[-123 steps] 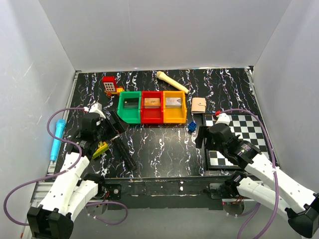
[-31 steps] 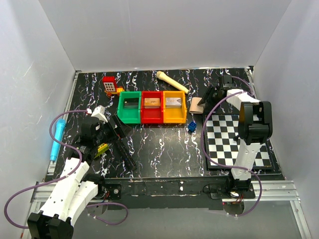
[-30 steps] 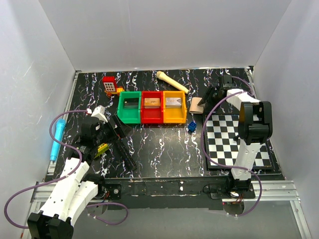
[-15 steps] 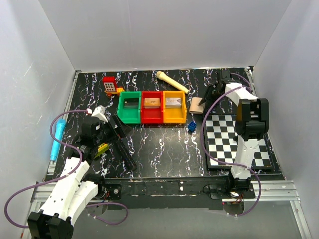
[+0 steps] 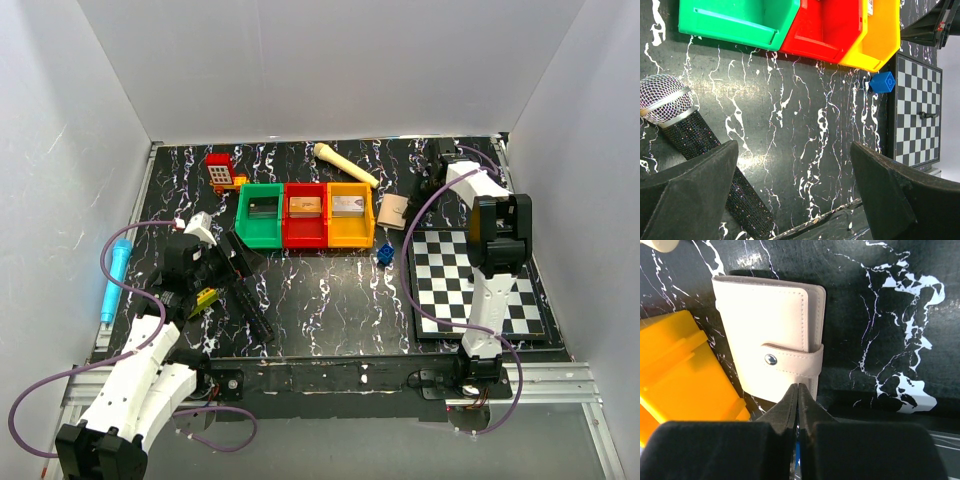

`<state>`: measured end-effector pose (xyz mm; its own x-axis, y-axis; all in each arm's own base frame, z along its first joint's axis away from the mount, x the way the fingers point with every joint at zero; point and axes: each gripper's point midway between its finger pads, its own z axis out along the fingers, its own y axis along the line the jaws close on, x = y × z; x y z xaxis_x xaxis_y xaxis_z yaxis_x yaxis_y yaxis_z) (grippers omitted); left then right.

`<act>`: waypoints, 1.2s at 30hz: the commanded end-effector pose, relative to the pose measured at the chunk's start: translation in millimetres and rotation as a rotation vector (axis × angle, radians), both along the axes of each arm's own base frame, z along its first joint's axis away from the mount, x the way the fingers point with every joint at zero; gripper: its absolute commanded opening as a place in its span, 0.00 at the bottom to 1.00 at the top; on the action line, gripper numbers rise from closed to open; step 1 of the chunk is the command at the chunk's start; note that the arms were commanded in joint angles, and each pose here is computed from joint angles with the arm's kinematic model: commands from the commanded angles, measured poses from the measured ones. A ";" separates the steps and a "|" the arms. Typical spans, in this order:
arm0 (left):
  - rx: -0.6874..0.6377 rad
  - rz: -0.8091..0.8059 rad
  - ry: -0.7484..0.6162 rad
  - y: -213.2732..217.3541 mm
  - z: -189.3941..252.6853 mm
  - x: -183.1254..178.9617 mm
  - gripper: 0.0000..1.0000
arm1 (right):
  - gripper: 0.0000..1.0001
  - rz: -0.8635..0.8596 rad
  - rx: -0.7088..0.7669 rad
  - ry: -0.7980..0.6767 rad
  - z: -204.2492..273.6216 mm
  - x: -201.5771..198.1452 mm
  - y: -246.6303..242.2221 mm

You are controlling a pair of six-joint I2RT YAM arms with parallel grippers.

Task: Take the credit cards out of the card holder
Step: Pick up the card holder from the center of the board.

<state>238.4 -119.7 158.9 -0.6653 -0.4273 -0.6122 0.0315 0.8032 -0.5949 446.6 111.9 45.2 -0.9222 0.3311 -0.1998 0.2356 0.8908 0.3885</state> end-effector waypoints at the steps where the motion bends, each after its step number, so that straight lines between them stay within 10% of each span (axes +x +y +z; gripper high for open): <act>1: 0.000 -0.003 0.001 -0.6 -0.9 -0.6 0.95 | 0.01 0.008 0.003 -0.018 10.1 2.5 1.6; 7: 0.002 -0.002 0.000 -0.2 -1.1 -1.3 0.95 | 0.01 -0.043 0.006 -0.107 26.2 -0.3 -1.3; 11: -0.003 -0.003 0.001 -1.1 -0.2 -0.2 0.95 | 0.65 -0.079 -0.007 -0.175 40.1 0.5 2.5; 12: -0.003 -0.004 0.005 -1.3 -1.6 -0.1 0.95 | 0.68 -0.078 -0.031 -0.168 40.6 -0.1 5.4; 36: -0.007 -0.012 0.006 -2.5 -1.4 -1.8 0.95 | 0.93 -0.085 -0.375 -0.051 17.4 16.4 22.1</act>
<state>238.4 -120.0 158.1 -0.6680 -0.4297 -0.6075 0.0272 0.8018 -0.5970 458.9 136.4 53.8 -0.8832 0.3193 -0.3435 0.3021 0.9476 0.1040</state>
